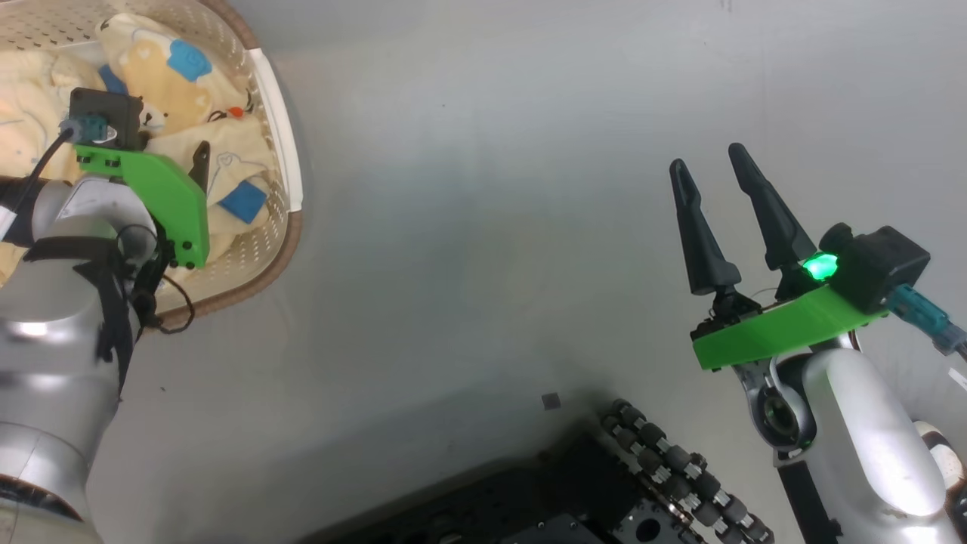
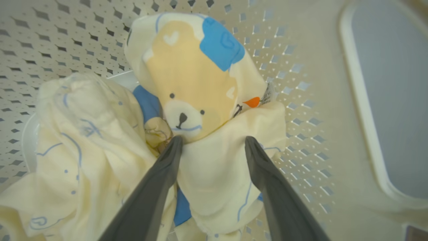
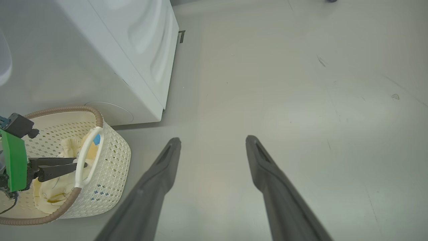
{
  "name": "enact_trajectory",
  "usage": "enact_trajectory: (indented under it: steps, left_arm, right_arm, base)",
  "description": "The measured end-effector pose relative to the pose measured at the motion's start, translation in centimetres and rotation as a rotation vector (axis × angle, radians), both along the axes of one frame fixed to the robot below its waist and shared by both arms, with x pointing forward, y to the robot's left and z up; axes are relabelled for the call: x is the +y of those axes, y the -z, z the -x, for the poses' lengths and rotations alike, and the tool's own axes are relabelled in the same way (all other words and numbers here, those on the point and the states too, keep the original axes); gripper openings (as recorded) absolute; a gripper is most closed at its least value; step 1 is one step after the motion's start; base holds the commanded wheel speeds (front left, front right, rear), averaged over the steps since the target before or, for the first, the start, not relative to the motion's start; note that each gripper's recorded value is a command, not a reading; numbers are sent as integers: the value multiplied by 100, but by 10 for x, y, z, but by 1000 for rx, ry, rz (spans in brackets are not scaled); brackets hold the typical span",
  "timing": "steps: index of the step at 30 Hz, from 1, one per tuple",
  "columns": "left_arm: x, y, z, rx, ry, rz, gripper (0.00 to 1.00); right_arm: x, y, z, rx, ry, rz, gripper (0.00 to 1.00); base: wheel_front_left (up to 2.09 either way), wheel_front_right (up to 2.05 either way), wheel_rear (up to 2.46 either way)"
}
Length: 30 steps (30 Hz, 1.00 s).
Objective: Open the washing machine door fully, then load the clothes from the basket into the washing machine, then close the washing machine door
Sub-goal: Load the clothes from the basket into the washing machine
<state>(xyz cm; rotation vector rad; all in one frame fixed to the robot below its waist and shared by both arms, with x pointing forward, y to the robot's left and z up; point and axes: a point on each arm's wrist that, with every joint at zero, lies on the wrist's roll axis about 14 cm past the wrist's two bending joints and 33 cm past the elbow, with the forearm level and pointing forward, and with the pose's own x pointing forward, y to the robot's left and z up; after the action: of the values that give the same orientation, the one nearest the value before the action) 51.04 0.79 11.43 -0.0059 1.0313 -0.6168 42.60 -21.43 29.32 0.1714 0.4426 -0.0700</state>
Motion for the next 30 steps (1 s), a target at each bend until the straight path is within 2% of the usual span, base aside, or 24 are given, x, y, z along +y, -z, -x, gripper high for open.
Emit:
enact_trajectory:
  steps: [10, 22, 23, 24, 25, 30]
  left_arm:
    - [-1, 14, 0, 84, 16, -51, 100]
    - [-16, 22, 17, 162, 16, -60, 100]
    - [-16, 23, 18, 172, 17, -63, 88]
    - [-16, 23, 19, 177, 14, -63, 35]
    - [-15, 24, 20, 179, 15, -64, 0]
    - [-15, 24, 21, 176, 17, -64, 0]
  right_arm:
    - [1, 5, 5, 18, 4, -7, 100]
    - [5, 7, 5, 18, -4, -15, 100]
    - [6, 8, 6, 22, -4, -16, 100]
    - [6, 9, 7, 25, -4, -17, 100]
    - [7, 10, 8, 29, -5, -18, 100]
    - [9, 11, 7, 30, -10, -23, 100]
  base:
    - [0, 0, 0]
    - [0, 0, 0]
    - [0, 0, 0]
    - [0, 0, 0]
    - [0, 0, 0]
    - [0, 0, 0]
